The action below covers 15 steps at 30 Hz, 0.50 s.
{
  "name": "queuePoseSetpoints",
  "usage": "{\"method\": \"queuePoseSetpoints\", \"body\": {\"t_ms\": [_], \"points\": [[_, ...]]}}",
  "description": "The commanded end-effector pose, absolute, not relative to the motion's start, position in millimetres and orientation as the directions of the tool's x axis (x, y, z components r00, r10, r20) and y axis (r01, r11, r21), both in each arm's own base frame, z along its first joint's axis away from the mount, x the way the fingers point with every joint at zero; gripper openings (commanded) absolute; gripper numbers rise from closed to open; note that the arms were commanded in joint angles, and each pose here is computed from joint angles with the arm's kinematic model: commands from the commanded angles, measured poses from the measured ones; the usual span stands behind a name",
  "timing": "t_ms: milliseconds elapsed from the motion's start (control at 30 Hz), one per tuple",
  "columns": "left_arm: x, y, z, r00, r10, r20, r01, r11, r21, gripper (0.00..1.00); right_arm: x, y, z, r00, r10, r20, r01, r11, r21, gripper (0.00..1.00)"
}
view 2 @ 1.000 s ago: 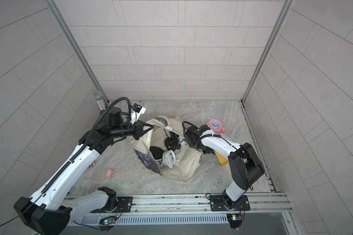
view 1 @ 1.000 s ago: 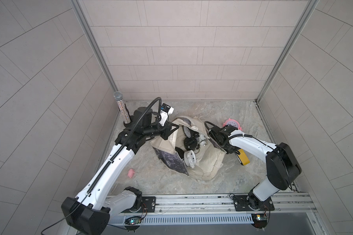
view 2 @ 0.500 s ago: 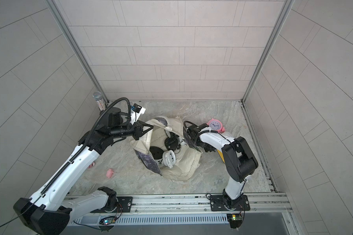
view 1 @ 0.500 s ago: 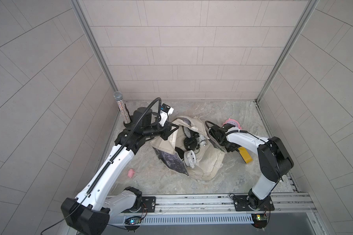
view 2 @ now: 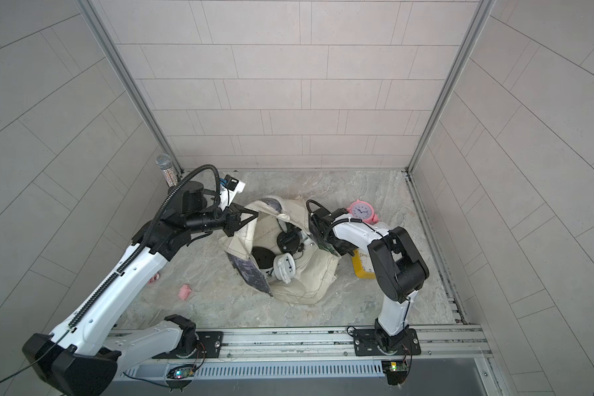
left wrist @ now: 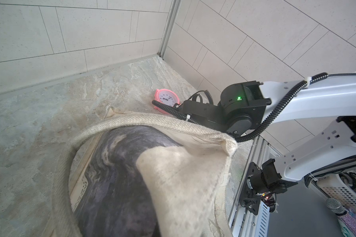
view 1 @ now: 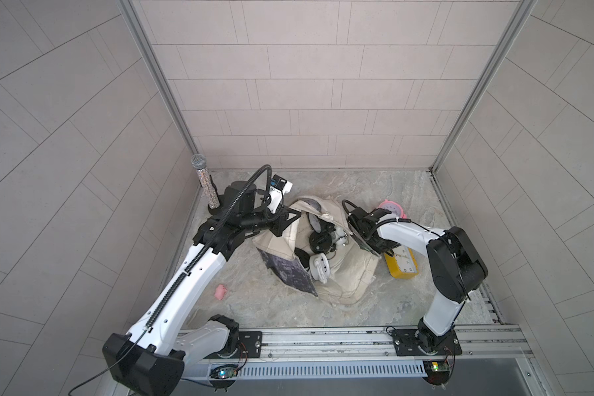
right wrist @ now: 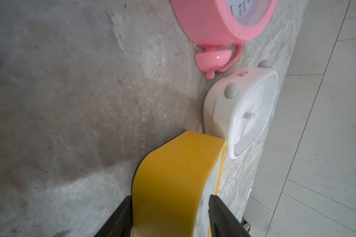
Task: Take the alarm clock out of the canvas bag
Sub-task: Place the alarm at the center of the board.
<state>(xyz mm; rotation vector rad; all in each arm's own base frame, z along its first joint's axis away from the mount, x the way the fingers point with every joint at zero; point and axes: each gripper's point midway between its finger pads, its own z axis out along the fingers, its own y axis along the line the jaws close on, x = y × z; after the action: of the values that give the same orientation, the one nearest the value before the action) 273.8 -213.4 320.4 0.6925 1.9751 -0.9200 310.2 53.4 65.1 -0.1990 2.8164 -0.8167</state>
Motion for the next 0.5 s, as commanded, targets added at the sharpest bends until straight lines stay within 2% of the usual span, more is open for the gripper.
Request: {"method": "queuePoseSetpoints", "body": {"t_ms": [0, 200, 467], "points": [[271.0, -212.5, 343.8, -0.419, 0.106, -0.902, 0.778, 0.555, -0.296, 0.0, 310.0, 52.9, 56.4, -0.974, -0.165, -0.157, -0.056, 0.84, -0.539, 0.63], [271.1, -212.2, 341.6, -0.423, 0.11, -0.899, 0.775, 0.558, -0.296, 0.0, 310.2, 53.3, 47.7, -0.977, -0.15, -0.153, -0.047, 0.846, -0.531, 0.64], [271.5, -213.2, 341.4, -0.425, 0.11, -0.898, 0.777, 0.554, -0.299, 0.0, 310.3, 56.2, 73.1, -0.967, -0.13, -0.218, -0.014, 0.884, -0.467, 0.64]]}}
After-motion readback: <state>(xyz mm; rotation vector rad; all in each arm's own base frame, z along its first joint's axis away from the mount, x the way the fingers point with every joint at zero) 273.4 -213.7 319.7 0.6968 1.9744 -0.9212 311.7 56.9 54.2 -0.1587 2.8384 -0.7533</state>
